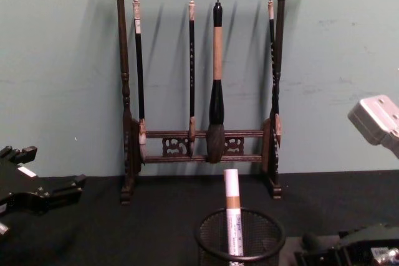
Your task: Pick up the water-based marker from the table and place it into the pen holder.
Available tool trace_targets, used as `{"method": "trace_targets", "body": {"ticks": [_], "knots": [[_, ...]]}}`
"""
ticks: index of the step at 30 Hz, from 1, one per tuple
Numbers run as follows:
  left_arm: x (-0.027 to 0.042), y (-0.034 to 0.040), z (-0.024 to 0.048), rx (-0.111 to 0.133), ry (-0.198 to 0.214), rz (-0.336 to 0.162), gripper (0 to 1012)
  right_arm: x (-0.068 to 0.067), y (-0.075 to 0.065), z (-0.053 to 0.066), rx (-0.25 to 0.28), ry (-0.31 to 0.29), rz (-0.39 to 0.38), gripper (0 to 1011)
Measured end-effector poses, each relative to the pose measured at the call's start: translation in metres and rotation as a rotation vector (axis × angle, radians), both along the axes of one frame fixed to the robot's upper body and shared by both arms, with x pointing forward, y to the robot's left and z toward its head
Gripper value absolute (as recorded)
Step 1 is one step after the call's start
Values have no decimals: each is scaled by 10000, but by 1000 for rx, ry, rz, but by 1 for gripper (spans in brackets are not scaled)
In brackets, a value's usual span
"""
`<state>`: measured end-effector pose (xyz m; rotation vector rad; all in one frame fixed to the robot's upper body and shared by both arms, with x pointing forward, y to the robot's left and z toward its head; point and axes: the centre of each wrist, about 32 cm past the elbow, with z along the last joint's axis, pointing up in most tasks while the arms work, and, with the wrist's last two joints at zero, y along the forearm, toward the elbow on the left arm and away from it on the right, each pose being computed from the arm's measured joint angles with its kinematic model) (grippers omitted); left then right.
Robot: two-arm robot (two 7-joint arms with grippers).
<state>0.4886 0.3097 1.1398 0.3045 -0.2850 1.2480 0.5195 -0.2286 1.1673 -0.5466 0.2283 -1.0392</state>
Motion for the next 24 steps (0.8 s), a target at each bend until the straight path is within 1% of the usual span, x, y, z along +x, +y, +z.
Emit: {"method": "trace_targets", "body": {"ticks": [24], "knots": [[0,0,0,0,0,0,1001,-6,26,-48,-1,0,11,1002]]}}
